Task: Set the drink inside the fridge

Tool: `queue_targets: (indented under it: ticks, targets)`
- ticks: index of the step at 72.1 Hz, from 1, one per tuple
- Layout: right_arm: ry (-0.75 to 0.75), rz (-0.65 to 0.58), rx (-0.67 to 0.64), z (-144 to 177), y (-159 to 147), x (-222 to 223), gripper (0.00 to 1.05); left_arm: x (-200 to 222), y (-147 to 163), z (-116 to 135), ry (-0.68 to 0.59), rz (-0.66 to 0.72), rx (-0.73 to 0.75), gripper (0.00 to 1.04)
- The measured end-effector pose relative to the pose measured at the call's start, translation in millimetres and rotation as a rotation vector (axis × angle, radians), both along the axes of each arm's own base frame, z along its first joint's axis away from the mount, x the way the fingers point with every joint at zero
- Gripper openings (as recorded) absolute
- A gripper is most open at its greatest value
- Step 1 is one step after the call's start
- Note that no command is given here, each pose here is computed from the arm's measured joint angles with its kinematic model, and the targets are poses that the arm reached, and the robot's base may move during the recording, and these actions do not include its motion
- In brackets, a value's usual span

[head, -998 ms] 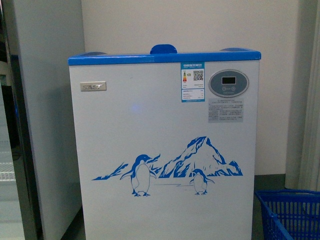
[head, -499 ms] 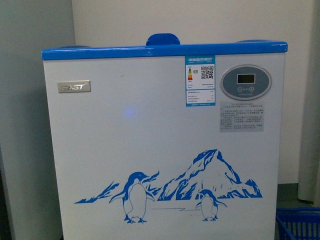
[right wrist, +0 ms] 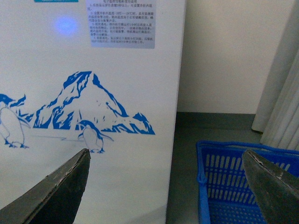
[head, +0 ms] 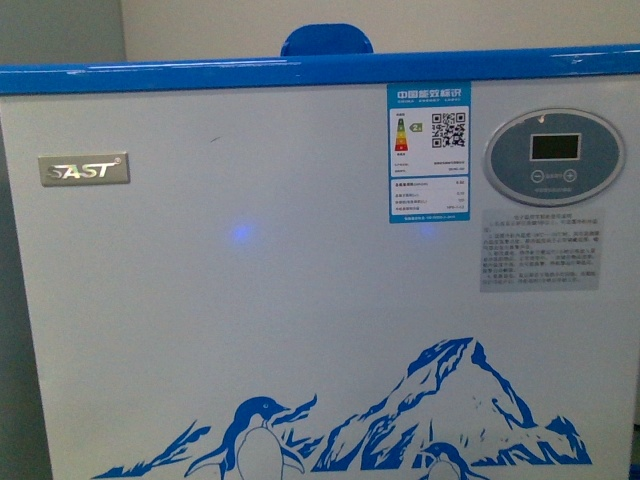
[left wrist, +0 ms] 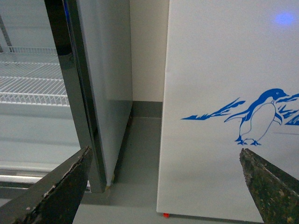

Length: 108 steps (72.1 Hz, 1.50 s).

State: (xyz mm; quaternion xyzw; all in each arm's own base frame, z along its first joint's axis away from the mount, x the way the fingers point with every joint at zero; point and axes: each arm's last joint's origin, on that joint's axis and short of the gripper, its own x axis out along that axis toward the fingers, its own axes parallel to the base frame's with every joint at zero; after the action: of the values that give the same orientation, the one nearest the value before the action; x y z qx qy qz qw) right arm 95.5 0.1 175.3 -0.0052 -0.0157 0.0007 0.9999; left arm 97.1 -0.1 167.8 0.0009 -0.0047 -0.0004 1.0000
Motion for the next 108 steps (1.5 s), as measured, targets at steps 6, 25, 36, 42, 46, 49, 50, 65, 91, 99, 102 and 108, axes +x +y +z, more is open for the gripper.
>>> queue_targets:
  ticks: [6,25,36,42,46,49,50,65,91,99,102,108]
  targets:
    - [0.000,0.000,0.000,0,0,0,0.98,0,0,0,0.000,0.000,0.000,0.97]
    - [0.000,-0.002,0.000,0,0,0,0.98,0,0,0,0.000,0.000,0.000,0.97]
    - [0.068,-0.171,0.037,-3,0,2,0.98,0,0,0,0.001,0.000,0.000,0.97]
    - [0.181,-0.411,0.034,-10,-2,4,0.98,0,0,0,0.000,0.001,0.000,0.97]
    - [0.238,-0.528,0.024,-13,-8,4,0.98,0,0,0,0.001,-0.002,0.000,0.97]
    - [0.281,-0.594,0.033,-12,-15,5,0.98,0,0,0,0.000,0.000,0.000,0.97]
    - [0.288,-0.603,0.039,-11,-17,5,0.98,0,0,0,0.000,0.000,0.000,0.97]
    - [0.358,-0.697,0.197,6,-70,9,0.98,0,0,0,0.000,0.000,0.000,0.97]
    - [0.594,-0.652,0.293,-31,-169,35,0.98,0,0,0,0.000,0.000,0.000,0.97]
    - [0.686,-0.609,0.297,-50,-184,52,0.98,0,0,0,0.000,0.000,0.000,0.97]
    - [0.717,-0.596,0.296,-57,-188,58,0.98,0,0,0,0.000,0.000,0.000,0.97]
    - [0.768,-0.577,0.298,-72,-192,72,0.98,0,0,0,0.000,0.000,0.000,0.97]
